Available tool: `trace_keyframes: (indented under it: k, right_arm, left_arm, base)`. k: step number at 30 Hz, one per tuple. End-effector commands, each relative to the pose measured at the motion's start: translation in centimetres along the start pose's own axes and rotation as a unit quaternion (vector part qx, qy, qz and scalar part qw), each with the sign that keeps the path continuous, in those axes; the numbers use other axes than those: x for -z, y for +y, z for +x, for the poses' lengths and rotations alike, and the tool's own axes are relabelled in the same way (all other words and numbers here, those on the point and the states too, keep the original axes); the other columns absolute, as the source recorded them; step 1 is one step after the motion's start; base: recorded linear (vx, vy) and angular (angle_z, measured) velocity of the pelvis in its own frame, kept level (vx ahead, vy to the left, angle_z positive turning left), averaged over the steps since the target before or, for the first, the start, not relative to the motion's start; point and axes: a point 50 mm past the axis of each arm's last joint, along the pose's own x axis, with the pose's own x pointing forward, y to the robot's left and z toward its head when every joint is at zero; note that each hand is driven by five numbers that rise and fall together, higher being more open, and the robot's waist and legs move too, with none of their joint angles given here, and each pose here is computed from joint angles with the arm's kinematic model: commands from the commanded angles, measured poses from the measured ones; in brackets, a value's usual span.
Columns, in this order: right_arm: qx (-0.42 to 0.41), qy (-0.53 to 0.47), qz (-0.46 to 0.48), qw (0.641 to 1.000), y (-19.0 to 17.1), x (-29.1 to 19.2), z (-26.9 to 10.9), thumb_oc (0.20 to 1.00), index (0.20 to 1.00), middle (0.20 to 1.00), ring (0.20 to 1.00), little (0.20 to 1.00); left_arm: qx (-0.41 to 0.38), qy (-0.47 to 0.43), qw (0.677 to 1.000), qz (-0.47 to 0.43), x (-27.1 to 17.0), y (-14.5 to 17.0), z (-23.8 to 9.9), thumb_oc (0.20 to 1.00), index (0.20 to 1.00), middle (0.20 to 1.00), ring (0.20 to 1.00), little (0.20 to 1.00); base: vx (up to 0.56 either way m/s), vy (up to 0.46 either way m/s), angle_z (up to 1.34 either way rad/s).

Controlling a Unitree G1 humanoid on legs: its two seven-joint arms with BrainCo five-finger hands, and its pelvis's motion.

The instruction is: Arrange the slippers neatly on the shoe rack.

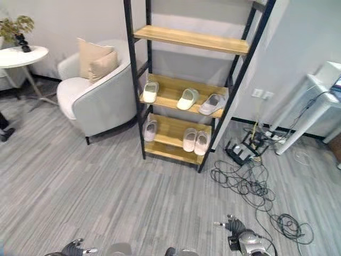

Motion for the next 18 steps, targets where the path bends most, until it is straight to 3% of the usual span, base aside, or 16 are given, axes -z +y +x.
trace_keyframes:
  k: [1, 2, 4, 6, 7, 10, 15, 18]
  right_arm:
    - [0.067, -0.044, 0.042, 0.996, -1.9, -1.4, -0.2, 1.000, 1.000, 1.000, 1.000, 1.000]
    - [0.053, -0.060, 0.061, 0.995, -0.3, -2.4, 0.1, 1.000, 1.000, 1.000, 1.000, 1.000]
    - [0.043, -0.053, 0.072, 0.995, 1.1, -2.8, 0.5, 1.000, 1.000, 1.000, 1.000, 1.000]
    - [0.030, -0.047, 0.069, 0.996, 1.5, -2.9, 0.6, 1.000, 1.000, 1.000, 1.000, 1.000]
    - [0.035, -0.080, 0.080, 0.993, -0.7, -5.8, 0.5, 1.000, 1.000, 1.000, 1.000, 1.000]
    - [0.049, -0.028, 0.103, 0.993, -2.7, -3.4, 0.5, 1.000, 1.000, 1.000, 1.000, 1.000]
    - [0.061, -0.028, 0.115, 0.991, -3.0, -3.5, 0.5, 1.000, 1.000, 1.000, 1.000, 1.000]
    - [0.063, 0.012, 0.122, 0.991, -2.4, -0.5, 0.1, 1.000, 1.000, 1.000, 1.000, 1.000]
  left_arm:
    - [0.038, -0.042, 0.998, -0.004, 0.6, -3.7, -1.0, 1.000, 1.000, 1.000, 1.000, 1.000]
    - [0.000, -0.027, 0.999, -0.029, 0.7, -3.1, -0.8, 1.000, 1.000, 1.000, 1.000, 1.000]
    - [-0.016, -0.047, 0.998, -0.043, -2.3, -3.2, 0.0, 1.000, 1.000, 1.000, 1.000, 1.000]
    - [-0.010, -0.013, 0.999, -0.028, -2.2, -2.5, 0.4, 1.000, 1.000, 1.000, 1.000, 1.000]
    - [-0.007, -0.023, 0.999, -0.026, -2.5, -1.7, 0.5, 1.000, 1.000, 1.000, 1.000, 1.000]
    - [-0.008, -0.046, 0.999, -0.013, -4.2, -0.7, 0.8, 1.000, 1.000, 1.000, 1.000, 1.000]
    - [0.000, -0.080, 0.997, -0.002, -6.2, -1.4, 0.9, 1.000, 1.000, 1.000, 1.000, 1.000]
    - [-0.002, -0.077, 0.997, 0.003, -6.1, -1.6, 0.9, 1.000, 1.000, 1.000, 1.000, 1.000]
  base:
    - [0.25, 0.348, -0.63]
    - [0.21, 0.319, -0.14]
    - [0.19, 0.290, -0.74]
    - [0.16, 0.209, -0.61]
    - [0.16, 0.214, -0.02]
    - [0.18, 0.269, -0.31]
    - [0.15, -0.033, -0.04]
    - [0.22, -0.179, 0.32]
